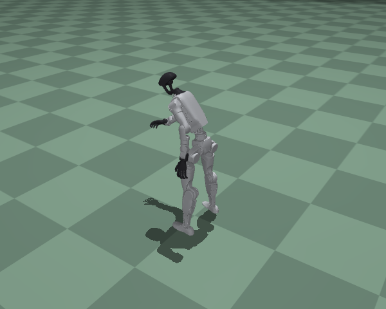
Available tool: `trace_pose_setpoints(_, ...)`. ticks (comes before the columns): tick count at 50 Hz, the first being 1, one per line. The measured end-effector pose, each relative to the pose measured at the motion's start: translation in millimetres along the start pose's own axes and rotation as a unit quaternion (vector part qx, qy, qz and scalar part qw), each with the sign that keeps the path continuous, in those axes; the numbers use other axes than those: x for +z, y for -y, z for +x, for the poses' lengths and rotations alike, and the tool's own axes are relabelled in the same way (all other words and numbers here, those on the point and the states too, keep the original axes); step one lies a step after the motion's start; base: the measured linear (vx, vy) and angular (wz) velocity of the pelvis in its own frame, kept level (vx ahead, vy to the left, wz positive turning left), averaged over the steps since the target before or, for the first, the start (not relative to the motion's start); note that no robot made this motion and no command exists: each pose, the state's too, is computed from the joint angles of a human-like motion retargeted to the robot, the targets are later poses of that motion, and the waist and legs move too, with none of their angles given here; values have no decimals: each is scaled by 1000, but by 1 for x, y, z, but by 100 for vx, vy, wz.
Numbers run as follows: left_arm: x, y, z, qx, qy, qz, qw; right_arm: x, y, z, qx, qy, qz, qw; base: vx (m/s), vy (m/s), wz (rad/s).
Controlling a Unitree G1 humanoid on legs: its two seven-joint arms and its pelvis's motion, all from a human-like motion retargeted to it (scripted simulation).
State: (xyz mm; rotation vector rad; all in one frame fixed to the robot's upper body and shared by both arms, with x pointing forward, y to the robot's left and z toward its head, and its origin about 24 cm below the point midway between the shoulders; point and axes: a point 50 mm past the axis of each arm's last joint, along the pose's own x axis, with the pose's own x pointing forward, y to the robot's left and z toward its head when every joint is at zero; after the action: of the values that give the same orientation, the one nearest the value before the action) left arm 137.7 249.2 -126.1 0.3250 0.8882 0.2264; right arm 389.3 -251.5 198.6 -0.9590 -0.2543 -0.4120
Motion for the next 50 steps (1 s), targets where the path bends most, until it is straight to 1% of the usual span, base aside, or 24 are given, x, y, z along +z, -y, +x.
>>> trace_pose_setpoints(3,-5,-2,-5,-6,4,-20,1000,-19,1,7,-8,-65,-59,996,-13,-6,33)
trace_pose_setpoints(6,-20,-5,-13,-26,-2,-9,1000,-40,6,6,-15,-128,-116,985,-11,-5,43)
trace_pose_setpoints(9,-35,-12,-23,-28,-16,-12,999,-52,17,7,-19,-152,-171,973,-10,-6,59)
trace_pose_setpoints(12,-51,-18,-32,-31,-35,-6,999,-51,33,13,-36,-150,-206,966,-10,-6,61)
trace_pose_setpoints(15,-63,-22,-39,-39,-51,14,998,-40,56,24,-73,-136,-217,964,-11,-1,55)
trace_pose_setpoints(17,-65,-10,-39,-78,-49,57,994,-33,88,34,-112,-128,-219,961,-11,5,45)
trace_pose_setpoints(19,-68,-21,-41,-56,-57,52,995,-17,101,41,-158,-111,-211,958,-14,-15,38)
trace_pose_setpoints(23,-70,-22,-42,-46,-61,45,996,9,140,52,-216,-102,-205,949,-10,-4,26)
trace_pose_setpoints(25,-70,-22,-42,-40,-61,30,997,23,158,57,-234,-91,-210,945,-9,4,35)
trace_pose_setpoints(27,-77,-14,-46,-72,-65,43,994,37,172,61,-236,-69,-221,944,-13,14,23)
trace_pose_setpoints(28,-78,-14,-46,-70,-67,36,995,46,177,63,-240,-57,-230,941,-8,6,30)
trace_pose_setpoints(30,-76,-10,-43,-73,-71,32,994,60,190,67,-220,-63,-248,941,-2,2,44)
trace_pose_setpoints(32,-75,-7,-43,-82,-67,35,994,77,203,68,-228,-44,-270,935,-2,2,34)
trace_pose_setpoints(38,-78,-3,-49,-115,-65,59,989,91,211,70,-217,-30,-330,918,0,0,0)
trace_pose_setpoints(42,-73,-10,-47,-100,-50,80,991,93,219,68,-238,-28,-379,894,2,1,15)
trace_pose_setpoints(45,-70,-17,-45,-76,-36,115,990,92,230,64,-274,-28,-414,868,0,0,0)
trace_pose_setpoints(48,-67,-22,-42,-56,-23,150,987,92,242,61,-304,-36,-417,856,-2,1,-15)
trace_pose_setpoints(50,-65,-24,-41,-48,-17,164,985,92,247,59,-321,-41,-395,860,-5,1,-36)
